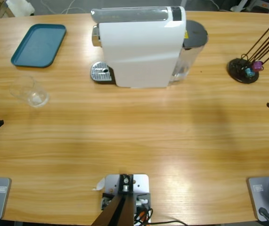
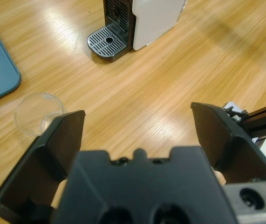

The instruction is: Pour coffee

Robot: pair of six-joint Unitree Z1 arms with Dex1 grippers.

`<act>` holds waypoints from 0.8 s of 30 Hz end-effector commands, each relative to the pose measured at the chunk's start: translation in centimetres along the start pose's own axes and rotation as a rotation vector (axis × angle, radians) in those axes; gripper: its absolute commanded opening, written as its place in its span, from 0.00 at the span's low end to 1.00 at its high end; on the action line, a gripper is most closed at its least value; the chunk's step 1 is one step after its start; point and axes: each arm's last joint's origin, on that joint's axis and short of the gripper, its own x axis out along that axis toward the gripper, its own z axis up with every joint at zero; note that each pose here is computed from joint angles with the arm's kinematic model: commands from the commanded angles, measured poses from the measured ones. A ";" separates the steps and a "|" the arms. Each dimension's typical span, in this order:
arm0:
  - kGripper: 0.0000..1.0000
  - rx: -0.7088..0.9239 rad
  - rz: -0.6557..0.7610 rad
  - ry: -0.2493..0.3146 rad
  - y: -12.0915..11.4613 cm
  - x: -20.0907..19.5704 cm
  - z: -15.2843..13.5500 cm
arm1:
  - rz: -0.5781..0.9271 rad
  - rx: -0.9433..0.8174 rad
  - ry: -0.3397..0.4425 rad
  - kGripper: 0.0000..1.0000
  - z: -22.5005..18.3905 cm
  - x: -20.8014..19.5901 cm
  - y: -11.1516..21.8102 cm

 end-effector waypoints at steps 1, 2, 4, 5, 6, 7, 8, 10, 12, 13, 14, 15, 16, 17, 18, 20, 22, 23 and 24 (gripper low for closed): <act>0.98 0.016 -0.009 0.019 0.0 0.4 -0.7 | -0.007 0.007 0.030 1.00 -0.3 0.8 0.1; 0.98 0.016 -0.009 0.019 0.0 0.4 -0.7 | -0.007 0.007 0.030 1.00 -0.3 0.8 0.1; 0.99 0.016 -0.009 0.018 0.0 0.4 -0.7 | -0.007 0.007 0.030 1.00 -0.3 0.8 0.1; 0.99 0.016 -0.009 0.018 0.0 0.4 -0.7 | -0.007 0.007 0.030 1.00 -0.3 0.8 0.1; 0.99 0.015 -0.007 0.019 0.0 0.4 -0.7 | -0.007 0.008 0.028 1.00 -0.4 0.8 0.1; 0.99 0.012 -0.004 0.032 0.1 0.7 -0.5 | -0.007 0.008 0.025 1.00 -0.5 0.7 0.1; 0.99 0.012 -0.009 0.045 0.1 1.4 0.0 | -0.007 0.008 0.023 1.00 -0.5 0.7 0.1; 0.99 0.003 -0.019 -0.033 0.0 1.7 1.4 | -0.007 0.007 0.028 1.00 -0.4 0.8 0.1; 1.00 -0.062 0.007 -0.062 0.1 2.2 3.8 | -0.005 0.007 0.028 1.00 -0.4 0.8 0.1; 1.00 -0.090 0.011 -0.047 0.2 3.2 5.5 | -0.005 0.007 0.028 1.00 -0.4 0.8 0.1; 0.99 -0.095 0.009 -0.031 0.3 4.2 6.9 | -0.005 0.007 0.027 1.00 -0.4 0.7 0.1; 0.99 -0.097 0.006 -0.016 0.3 5.5 8.7 | -0.005 0.007 0.027 1.00 -0.4 0.7 0.1; 0.99 -0.104 0.005 -0.007 0.4 6.6 10.0 | -0.005 0.007 0.026 1.00 -0.5 0.7 0.1; 0.99 -0.120 0.001 -0.002 0.5 7.9 11.8 | -0.005 0.007 0.023 1.00 -0.5 0.6 0.1; 0.98 -0.130 -0.003 -0.001 0.5 8.9 13.2 | -0.005 0.007 0.022 1.00 -0.5 0.6 0.1; 0.97 -0.175 -0.009 0.010 0.7 11.6 15.8 | -0.005 0.007 0.021 1.00 -0.6 0.6 0.1; 0.96 -0.267 -0.014 0.035 1.0 14.4 17.4 | -0.005 0.007 0.021 1.00 -0.6 0.6 0.1; 0.95 -0.315 -0.015 0.053 1.2 15.9 17.8 | -0.005 0.007 0.021 1.00 -0.6 0.6 0.1; 0.95 -0.356 -0.016 0.068 1.5 17.0 18.1 | -0.005 0.007 0.020 1.00 -0.6 0.6 0.1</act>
